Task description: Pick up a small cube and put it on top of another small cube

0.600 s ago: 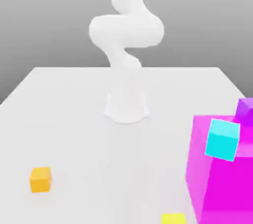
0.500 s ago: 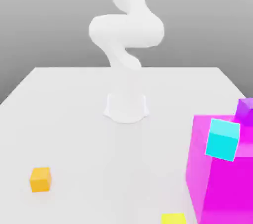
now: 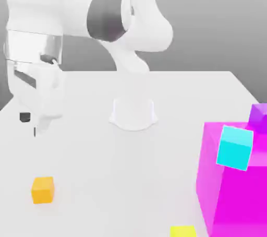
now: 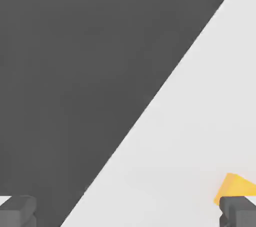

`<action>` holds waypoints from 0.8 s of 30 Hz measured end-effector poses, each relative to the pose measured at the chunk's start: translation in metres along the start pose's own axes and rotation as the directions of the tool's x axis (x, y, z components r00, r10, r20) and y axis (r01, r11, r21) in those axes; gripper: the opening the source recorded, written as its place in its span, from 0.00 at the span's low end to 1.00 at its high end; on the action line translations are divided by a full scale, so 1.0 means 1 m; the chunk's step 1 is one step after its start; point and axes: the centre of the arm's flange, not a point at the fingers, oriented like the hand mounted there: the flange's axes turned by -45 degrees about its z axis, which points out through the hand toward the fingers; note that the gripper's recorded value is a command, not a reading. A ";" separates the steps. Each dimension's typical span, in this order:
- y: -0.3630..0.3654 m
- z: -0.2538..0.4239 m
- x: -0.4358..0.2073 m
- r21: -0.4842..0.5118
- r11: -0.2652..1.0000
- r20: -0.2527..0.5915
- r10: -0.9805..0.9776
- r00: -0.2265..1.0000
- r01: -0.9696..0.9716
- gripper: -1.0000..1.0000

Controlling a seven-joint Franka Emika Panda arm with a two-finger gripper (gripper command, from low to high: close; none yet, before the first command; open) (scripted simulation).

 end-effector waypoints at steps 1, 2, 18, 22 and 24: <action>0.014 0.019 0.002 -0.022 0.998 0.020 0.058 0.998 -0.058 0.50; 0.027 0.038 0.003 -0.045 0.993 0.040 0.115 0.993 -0.113 0.50; 0.084 0.179 -0.026 -0.155 0.935 0.112 0.337 0.935 -0.319 0.00; 0.080 0.149 -0.020 -0.154 0.935 0.113 0.338 0.934 -0.319 0.00; 0.078 0.127 -0.017 -0.154 0.935 0.112 0.338 0.935 -0.319 0.00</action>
